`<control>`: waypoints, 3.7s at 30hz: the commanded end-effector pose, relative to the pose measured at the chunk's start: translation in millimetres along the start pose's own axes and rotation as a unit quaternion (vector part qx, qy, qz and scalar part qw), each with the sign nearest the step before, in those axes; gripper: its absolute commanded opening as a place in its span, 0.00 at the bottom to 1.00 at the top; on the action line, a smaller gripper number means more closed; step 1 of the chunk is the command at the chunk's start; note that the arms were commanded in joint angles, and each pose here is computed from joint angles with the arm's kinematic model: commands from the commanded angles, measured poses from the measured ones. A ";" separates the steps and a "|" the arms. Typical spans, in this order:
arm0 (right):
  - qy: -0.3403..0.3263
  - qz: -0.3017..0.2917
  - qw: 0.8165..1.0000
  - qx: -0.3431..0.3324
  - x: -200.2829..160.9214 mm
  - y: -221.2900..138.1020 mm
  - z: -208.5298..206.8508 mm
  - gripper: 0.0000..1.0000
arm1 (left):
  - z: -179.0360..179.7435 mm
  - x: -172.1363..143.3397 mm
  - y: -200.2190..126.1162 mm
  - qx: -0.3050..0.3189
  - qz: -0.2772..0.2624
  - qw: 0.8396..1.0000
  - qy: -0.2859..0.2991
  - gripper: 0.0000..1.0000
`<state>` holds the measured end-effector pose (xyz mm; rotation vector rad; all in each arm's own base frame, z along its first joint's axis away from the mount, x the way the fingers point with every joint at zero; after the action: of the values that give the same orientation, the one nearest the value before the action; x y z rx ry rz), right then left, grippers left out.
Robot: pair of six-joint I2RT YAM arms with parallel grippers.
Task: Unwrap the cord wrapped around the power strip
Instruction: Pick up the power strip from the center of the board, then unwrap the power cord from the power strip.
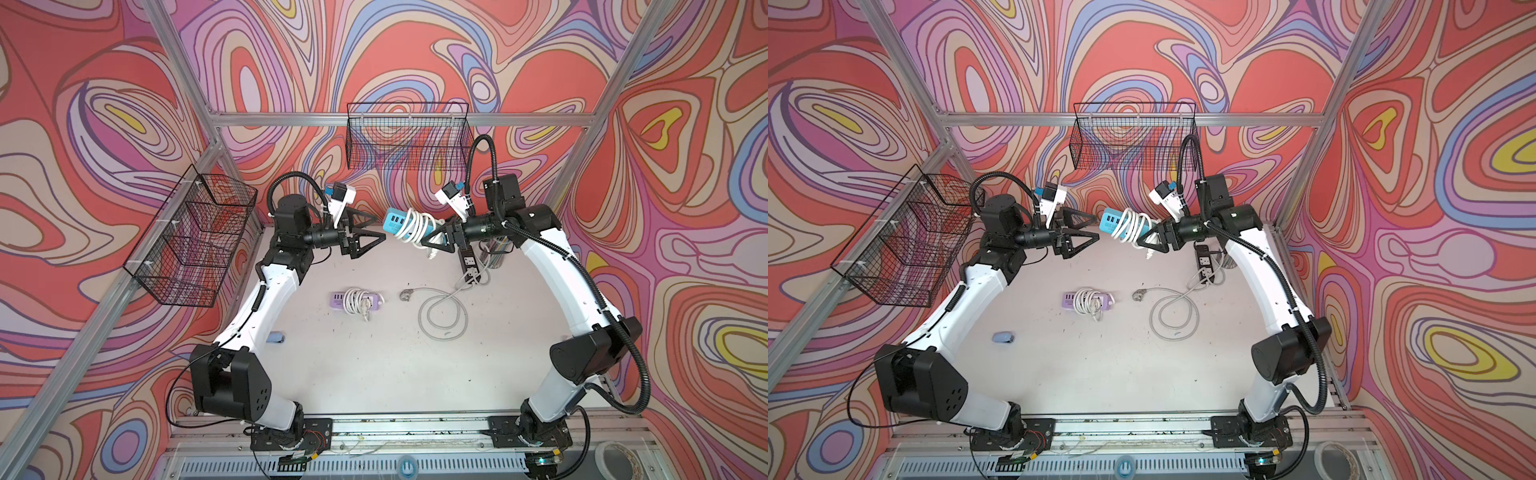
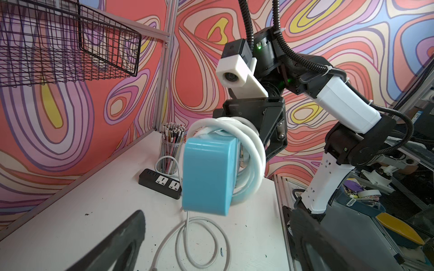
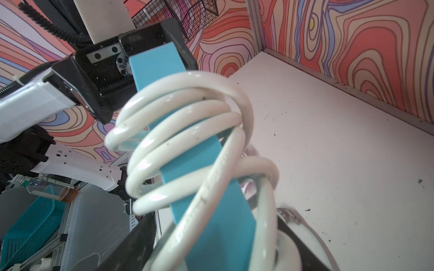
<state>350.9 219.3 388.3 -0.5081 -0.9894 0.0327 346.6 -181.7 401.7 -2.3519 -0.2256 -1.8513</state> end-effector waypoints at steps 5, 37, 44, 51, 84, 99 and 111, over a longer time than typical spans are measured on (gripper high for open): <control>-0.045 -0.001 0.999 0.008 8.3 1.0 11.2 0.58 | -16.2 16.9 -0.3 -0.031 -0.009 0.999 0.022 0.89; -0.072 0.019 0.997 0.017 17.1 22.2 30.8 0.59 | -25.1 9.1 18.2 -0.068 0.007 0.998 0.006 0.31; -0.078 0.015 0.997 0.014 21.8 21.1 33.6 0.59 | -26.8 6.5 21.8 -0.073 0.012 0.997 0.004 0.34; -0.083 0.011 0.996 0.014 24.7 19.2 35.7 0.59 | -27.3 3.8 24.7 -0.077 0.015 0.997 0.000 0.40; -0.104 -0.112 0.970 -0.189 42.6 -37.7 21.3 0.98 | -12.5 16.1 3.7 0.087 -0.022 0.992 0.087 0.00; -0.115 -0.181 0.952 -0.218 24.0 -15.3 31.1 0.91 | -21.2 46.9 -27.5 0.203 -0.160 0.956 0.137 0.00; -0.137 -0.204 0.951 -0.189 43.7 18.9 33.8 0.69 | -29.2 51.2 -23.2 0.176 -0.171 0.961 0.128 0.00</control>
<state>346.9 252.9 415.7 -0.6866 -1.3269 -0.4392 341.1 -164.0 426.5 -1.9691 -0.8250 -1.8746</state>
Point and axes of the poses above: each gripper's point midway between its finger pads, its own y axis out along the fingers, its own z axis along the line the jaws close on, x = y × z, the point moved 4 cm from there along -y, back along the fingers, and after that the axes turned 4 degrees about y, right-handed, at the moved point
